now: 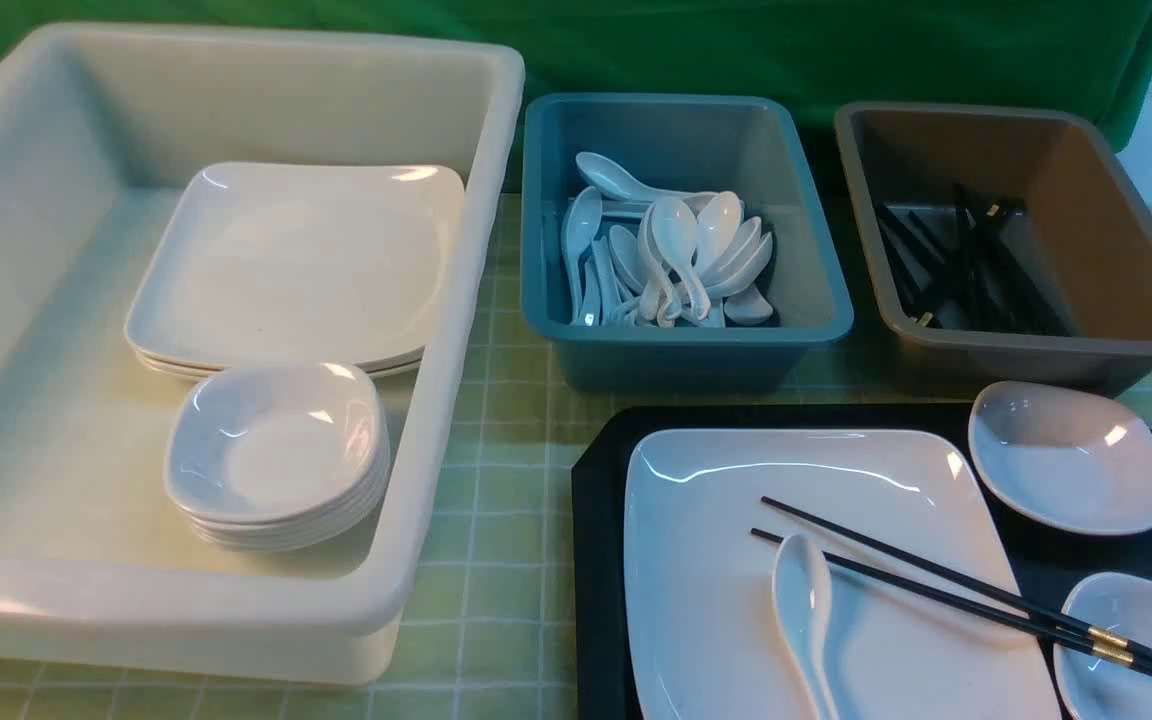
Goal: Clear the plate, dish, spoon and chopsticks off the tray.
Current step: Use the right arm to grab a pair of chopsticks from the plate
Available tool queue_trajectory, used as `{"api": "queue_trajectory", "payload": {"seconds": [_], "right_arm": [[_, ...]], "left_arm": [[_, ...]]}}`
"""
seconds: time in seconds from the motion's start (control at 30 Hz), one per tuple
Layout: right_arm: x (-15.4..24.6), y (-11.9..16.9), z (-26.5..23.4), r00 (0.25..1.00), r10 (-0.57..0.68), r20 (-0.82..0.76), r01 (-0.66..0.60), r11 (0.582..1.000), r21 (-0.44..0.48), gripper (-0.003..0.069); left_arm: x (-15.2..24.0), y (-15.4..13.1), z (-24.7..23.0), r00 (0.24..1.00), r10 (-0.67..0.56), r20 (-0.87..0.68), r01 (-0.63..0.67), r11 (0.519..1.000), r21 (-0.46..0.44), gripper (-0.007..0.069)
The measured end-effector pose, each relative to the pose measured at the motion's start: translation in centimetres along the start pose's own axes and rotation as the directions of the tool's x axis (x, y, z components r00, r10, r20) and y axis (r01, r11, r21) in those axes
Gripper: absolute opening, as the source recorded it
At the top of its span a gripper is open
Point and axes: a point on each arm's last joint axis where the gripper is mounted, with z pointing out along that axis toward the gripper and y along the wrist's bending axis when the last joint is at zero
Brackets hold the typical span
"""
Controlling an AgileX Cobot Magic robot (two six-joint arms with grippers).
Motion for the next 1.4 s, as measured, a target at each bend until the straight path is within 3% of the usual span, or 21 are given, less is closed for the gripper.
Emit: {"api": "queue_trajectory", "payload": {"seconds": [0.57, 0.7, 0.77, 0.87, 1.1, 1.2, 1.27, 1.3, 1.37, 1.4], "right_arm": [[0.0, 0.0, 0.0, 1.000, 0.000, 0.000, 0.000, 1.000, 0.000, 0.0241], [0.0, 0.0, 0.0, 1.000, 0.000, 0.000, 0.000, 1.000, 0.000, 0.0241], [0.0, 0.0, 0.0, 1.000, 0.000, 0.000, 0.000, 1.000, 0.000, 0.0241], [0.0, 0.0, 0.0, 1.000, 0.000, 0.000, 0.000, 1.000, 0.000, 0.0241], [-0.1, 0.0, 0.0, 1.000, 0.000, 0.012, 0.000, 1.000, 0.002, 0.0241], [-0.7, -0.1, 0.0, 0.994, 0.079, 0.081, -0.080, 0.997, -0.002, 0.0241], [-1.5, -0.1, -0.1, 0.963, 0.215, 0.162, -0.215, 0.976, -0.021, 0.0241], [-1.9, -0.2, -0.2, 0.925, 0.319, 0.205, -0.317, 0.947, -0.044, 0.0241], [-2.7, -0.5, -0.4, 0.811, 0.514, 0.280, -0.505, 0.856, -0.108, 0.0241], [-3.1, -0.7, -0.6, 0.722, 0.616, 0.314, -0.600, 0.784, -0.159, 0.0241]], "left_arm": [[0.0, 0.0, 0.0, 1.000, 0.011, 0.001, -0.011, 1.000, -0.003, -0.0006], [-0.6, 0.1, 0.0, 0.998, -0.007, 0.066, 0.007, 1.000, -0.007, -0.0006], [-1.4, 0.1, -0.1, 0.979, -0.137, 0.150, 0.137, 0.991, 0.013, -0.0006], [-2.3, 0.3, -0.3, 0.903, -0.349, 0.251, 0.345, 0.937, 0.061, -0.0006], [-3.7, 0.8, -0.8, 0.830, -0.385, 0.404, 0.386, 0.919, 0.082, -0.0006], [-4.7, 1.2, -1.4, 0.713, -0.477, 0.514, 0.471, 0.869, 0.153, -0.0006], [-5.4, 1.4, -1.9, 0.623, -0.533, 0.573, 0.511, 0.831, 0.219, -0.0006], [-5.8, 1.5, -2.2, 0.576, -0.564, 0.592, 0.528, 0.809, 0.257, -0.0006], [-7.2, 1.6, -2.9, 0.496, -0.619, 0.609, 0.545, 0.768, 0.337, -0.0006], [-8.4, 1.6, -3.5, 0.461, -0.642, 0.613, 0.544, 0.750, 0.376, -0.0006]]}}
